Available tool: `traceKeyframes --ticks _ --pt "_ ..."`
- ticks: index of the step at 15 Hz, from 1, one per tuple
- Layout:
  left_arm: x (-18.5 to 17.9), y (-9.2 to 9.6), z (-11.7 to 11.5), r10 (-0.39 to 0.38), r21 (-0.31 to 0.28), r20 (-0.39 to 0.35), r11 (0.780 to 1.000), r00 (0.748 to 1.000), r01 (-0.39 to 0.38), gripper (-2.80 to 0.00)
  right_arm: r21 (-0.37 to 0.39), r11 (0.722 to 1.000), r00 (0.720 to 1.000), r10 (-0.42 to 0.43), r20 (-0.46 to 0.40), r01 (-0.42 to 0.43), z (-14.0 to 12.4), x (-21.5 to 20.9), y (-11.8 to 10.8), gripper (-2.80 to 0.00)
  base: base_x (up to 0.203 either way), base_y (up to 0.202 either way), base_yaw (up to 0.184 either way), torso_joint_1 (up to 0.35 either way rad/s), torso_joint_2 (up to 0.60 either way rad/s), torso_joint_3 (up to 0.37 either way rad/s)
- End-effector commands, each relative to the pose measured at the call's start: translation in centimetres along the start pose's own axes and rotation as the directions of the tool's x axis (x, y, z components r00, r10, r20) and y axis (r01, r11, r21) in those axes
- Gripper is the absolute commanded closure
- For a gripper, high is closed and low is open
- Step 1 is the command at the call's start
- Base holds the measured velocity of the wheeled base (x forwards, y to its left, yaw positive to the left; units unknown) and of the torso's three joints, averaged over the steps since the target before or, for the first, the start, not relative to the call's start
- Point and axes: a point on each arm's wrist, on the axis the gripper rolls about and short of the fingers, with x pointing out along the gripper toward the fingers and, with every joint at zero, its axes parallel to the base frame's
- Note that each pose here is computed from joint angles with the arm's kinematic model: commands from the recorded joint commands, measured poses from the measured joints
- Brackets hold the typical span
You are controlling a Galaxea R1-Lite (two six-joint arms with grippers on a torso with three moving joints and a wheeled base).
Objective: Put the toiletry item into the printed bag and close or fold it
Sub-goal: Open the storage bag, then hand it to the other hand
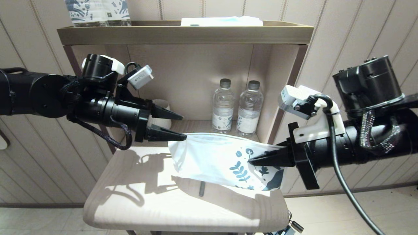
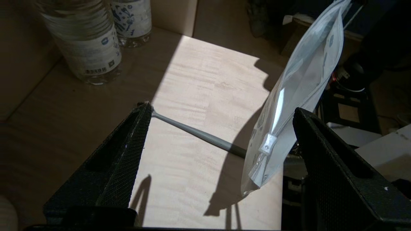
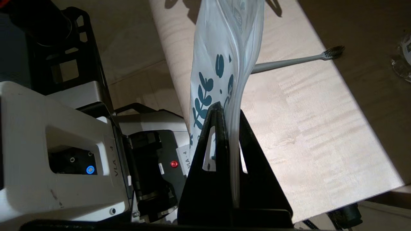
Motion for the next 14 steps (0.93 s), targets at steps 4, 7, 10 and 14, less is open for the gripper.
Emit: traceKeyframes --ticks 4,7,10,14 --pt "-0.2 1.6 -0.7 -0.003 -0.023 0.011 1.0 1.0 0.003 -2.8 -0.032 0.999 0.999 0.008 0.039 -0.007 0.5 -1.5 0.9 0.0 0.0 0.0 0.0 0.0 0.0 0.0" --pt "0.0 1.6 -1.2 -0.065 -0.041 0.033 0.997 0.997 0.067 -2.8 -0.047 0.999 0.998 0.012 0.058 -0.009 0.8 -2.1 1.4 0.0 0.0 0.0 0.0 0.0 0.0 0.0" --pt "0.0 1.3 -1.4 -0.103 -0.051 0.049 0.993 0.993 0.105 -2.8 -0.048 0.998 0.997 0.041 0.063 -0.038 0.7 -1.9 1.5 0.0 0.0 0.0 0.0 0.0 0.0 0.0" --pt "-0.4 0.3 -1.2 -0.142 -0.033 0.071 0.989 0.987 0.145 -2.8 -0.038 0.996 0.995 0.085 0.057 -0.083 0.6 -1.0 1.0 0.0 0.0 0.0 0.0 0.0 0.0 0.0"
